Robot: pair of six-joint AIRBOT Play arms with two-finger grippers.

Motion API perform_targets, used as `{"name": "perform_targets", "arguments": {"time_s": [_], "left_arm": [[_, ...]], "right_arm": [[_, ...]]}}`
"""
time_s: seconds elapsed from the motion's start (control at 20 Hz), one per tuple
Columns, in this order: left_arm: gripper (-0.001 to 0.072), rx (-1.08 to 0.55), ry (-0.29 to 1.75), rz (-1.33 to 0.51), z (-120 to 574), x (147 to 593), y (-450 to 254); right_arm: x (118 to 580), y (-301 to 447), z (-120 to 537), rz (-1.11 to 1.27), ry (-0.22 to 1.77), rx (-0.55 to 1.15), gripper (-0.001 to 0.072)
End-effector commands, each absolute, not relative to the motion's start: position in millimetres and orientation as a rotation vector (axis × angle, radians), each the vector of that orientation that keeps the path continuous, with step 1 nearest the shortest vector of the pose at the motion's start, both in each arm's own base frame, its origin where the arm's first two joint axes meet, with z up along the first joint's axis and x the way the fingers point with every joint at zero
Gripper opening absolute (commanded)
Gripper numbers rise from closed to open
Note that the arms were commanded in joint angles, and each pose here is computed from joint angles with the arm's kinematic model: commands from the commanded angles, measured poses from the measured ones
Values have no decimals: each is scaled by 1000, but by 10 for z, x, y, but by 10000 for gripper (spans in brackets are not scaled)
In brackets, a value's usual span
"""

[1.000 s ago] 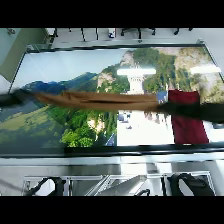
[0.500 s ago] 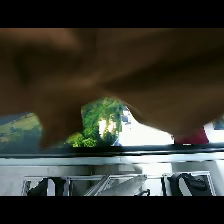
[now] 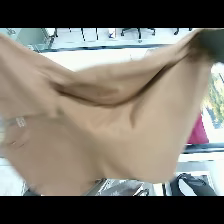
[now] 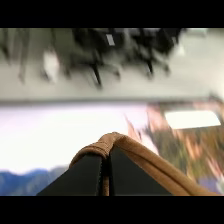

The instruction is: Fold the shirts.

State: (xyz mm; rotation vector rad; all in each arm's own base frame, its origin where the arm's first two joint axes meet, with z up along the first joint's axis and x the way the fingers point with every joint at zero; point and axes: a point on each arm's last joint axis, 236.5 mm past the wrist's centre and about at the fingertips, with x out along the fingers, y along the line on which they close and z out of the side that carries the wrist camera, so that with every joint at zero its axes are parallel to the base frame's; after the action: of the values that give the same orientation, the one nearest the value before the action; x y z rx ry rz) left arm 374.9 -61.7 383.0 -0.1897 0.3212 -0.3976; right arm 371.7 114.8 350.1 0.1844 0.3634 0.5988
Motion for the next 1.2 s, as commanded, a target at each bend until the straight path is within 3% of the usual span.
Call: {"name": "perform_targets", "arguments": {"time_s": [0.0,0.15,0.3,0.6,0.75,1.15], "left_arm": [[16,-181,710,-461,2100,4559,-985],[16,-202,948,-433,846,5019,-995],[16,-267,1061,-394,119,5410,-867],[16,-343,1009,-336,192,5999,-601],[16,-339,1085,-274,43,5894,-468],[15,-329,1471,-214,-621,5047,-387]], "right_arm": [[4299,1237,1981,572,678,326,19],[4621,1158,803,492,889,427,18],[4932,1041,66,392,986,531,18],[5538,709,46,334,968,650,18],[5495,571,53,340,1007,660,19],[5035,80,-534,207,1245,462,19]]}}
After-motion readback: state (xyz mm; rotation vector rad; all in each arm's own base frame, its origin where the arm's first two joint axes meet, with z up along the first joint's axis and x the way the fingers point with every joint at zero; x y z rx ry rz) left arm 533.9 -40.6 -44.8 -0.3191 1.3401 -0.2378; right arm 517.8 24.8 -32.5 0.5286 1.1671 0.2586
